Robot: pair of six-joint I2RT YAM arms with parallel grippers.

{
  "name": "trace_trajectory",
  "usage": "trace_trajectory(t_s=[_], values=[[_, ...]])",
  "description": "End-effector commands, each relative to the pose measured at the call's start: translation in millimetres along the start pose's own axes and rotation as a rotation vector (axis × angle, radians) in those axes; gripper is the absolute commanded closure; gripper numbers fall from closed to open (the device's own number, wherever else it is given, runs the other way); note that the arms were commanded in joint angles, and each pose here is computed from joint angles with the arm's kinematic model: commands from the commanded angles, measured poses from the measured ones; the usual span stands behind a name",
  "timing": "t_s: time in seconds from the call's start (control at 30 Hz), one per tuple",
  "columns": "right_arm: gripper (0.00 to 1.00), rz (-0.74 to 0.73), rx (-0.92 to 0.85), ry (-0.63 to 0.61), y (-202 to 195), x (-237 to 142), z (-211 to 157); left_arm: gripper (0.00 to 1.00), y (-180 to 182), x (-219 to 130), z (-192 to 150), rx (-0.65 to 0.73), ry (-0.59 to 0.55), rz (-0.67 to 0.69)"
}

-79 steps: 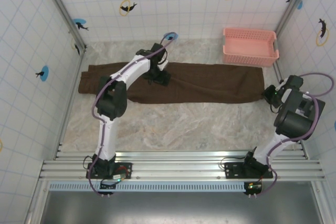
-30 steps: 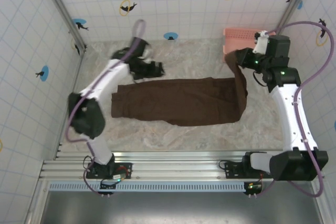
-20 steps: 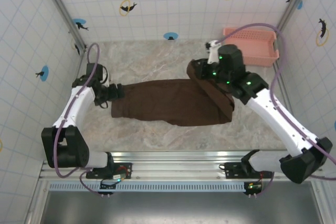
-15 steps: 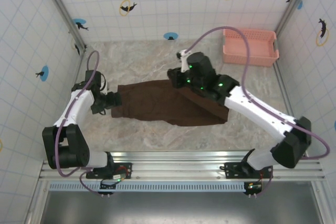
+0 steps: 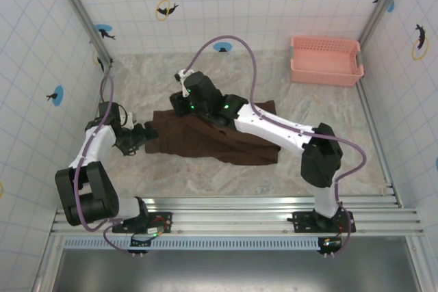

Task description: Roll up the long pants

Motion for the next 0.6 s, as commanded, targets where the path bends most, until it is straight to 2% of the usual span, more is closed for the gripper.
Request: trace_trajectory(t_s=[0.0, 0.2, 0.3, 0.37, 0.43, 0.57], values=[[1.00, 0.093, 0.031, -0.021, 23, 31, -4, 0.03, -3, 0, 0, 0.001, 0.004, -0.041], [0.99, 0.144, 0.101, 0.109, 44, 84, -55, 0.03, 1, -4, 2, -0.011, -0.008, 0.019], [0.87, 0.172, 0.131, 0.171, 53, 96, -78, 0.03, 2, -11, 2, -0.022, -0.037, 0.058], [0.70, 0.211, 0.141, 0.178, 56, 96, -80, 0.03, 3, -19, 2, -0.020, -0.072, 0.083], [0.61, 0.223, 0.118, 0.154, 54, 89, -71, 0.03, 4, -31, 2, -0.010, -0.117, 0.130], [0.52, 0.213, 0.072, 0.072, 38, 48, -20, 0.03, 0, -59, 3, 0.027, -0.215, 0.196]])
Point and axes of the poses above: each hand's point on the last joint's axis, 136 mm out from that joint toward the fingers, its own x axis out along the fingers, its own y axis along the line the jaws close on, z = x × y, the point moved 9 cm from there along -x, back along the fingers, and after that the axes turned 12 degrees about -x, right-handed, at the moved point
